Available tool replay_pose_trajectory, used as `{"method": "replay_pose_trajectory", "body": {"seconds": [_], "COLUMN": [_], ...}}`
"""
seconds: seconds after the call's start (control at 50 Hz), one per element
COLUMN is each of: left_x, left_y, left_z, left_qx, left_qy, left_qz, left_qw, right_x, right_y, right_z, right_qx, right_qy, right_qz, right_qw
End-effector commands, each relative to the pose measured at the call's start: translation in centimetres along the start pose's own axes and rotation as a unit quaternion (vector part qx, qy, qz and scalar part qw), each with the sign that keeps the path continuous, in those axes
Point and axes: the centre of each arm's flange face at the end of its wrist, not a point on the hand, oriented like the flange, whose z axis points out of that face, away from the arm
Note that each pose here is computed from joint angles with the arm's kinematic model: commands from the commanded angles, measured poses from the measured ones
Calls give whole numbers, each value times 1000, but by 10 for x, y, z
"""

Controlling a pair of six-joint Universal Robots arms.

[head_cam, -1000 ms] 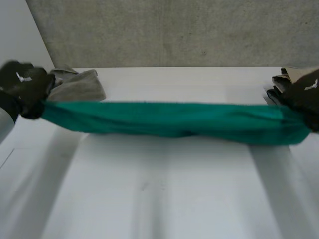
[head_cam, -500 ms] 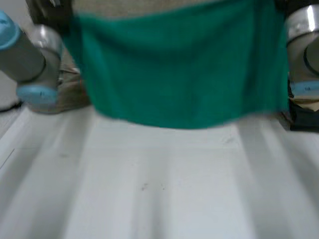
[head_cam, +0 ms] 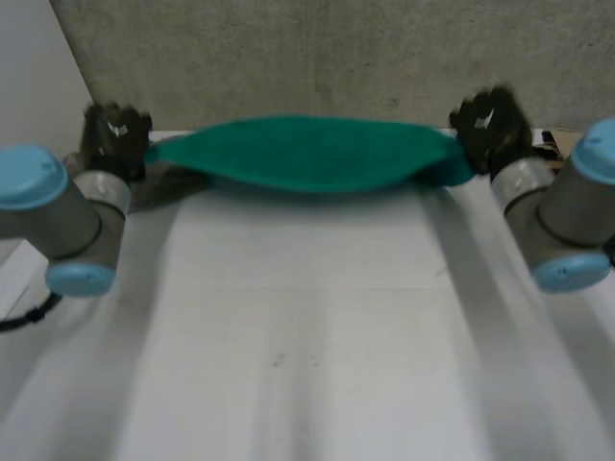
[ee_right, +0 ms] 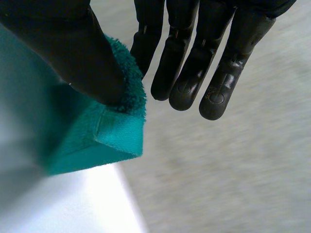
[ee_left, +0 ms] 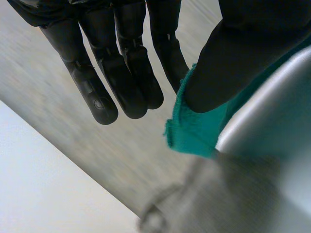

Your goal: Fold the laundry.

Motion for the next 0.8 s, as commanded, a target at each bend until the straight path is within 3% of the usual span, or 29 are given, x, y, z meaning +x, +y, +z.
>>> {"method": "replay_pose_trajectory", "body": {"seconds": [0.02,0.2,0.28,0.34,0.48,0.58,0.68,0.7,0.76,0.8], "left_x": [29,-14,-35,-36,-28,-2,12,11,3,-9], "left_y": [39,-11,-28,-33,-30,3,16,13,-2,-29], "left_z": [-55,-122,-167,-188,-192,-163,-125,-93,-58,-23], "left_qx": [-111,-174,-235,-263,-274,-279,-255,-225,-179,-110], "left_qy": [75,105,146,177,201,221,207,175,129,74], "left_qz": [7,63,125,141,141,149,155,160,161,160], "left_qw": [991,977,953,938,930,923,932,945,962,978], "right_x": [-38,6,41,55,45,13,11,13,26,58], "right_y": [24,-15,-33,-39,-32,13,36,31,17,-15], "right_z": [-39,-107,-152,-174,-180,-161,-119,-99,-68,-26], "right_qx": [-111,-214,-289,-315,-307,-334,-329,-310,-268,-171], "right_qy": [-115,-192,-237,-262,-281,-305,-248,-214,-148,-37], "right_qz": [29,44,44,26,10,18,-10,-22,-35,-44], "right_qw": [987,957,926,912,909,892,911,926,951,984]}}
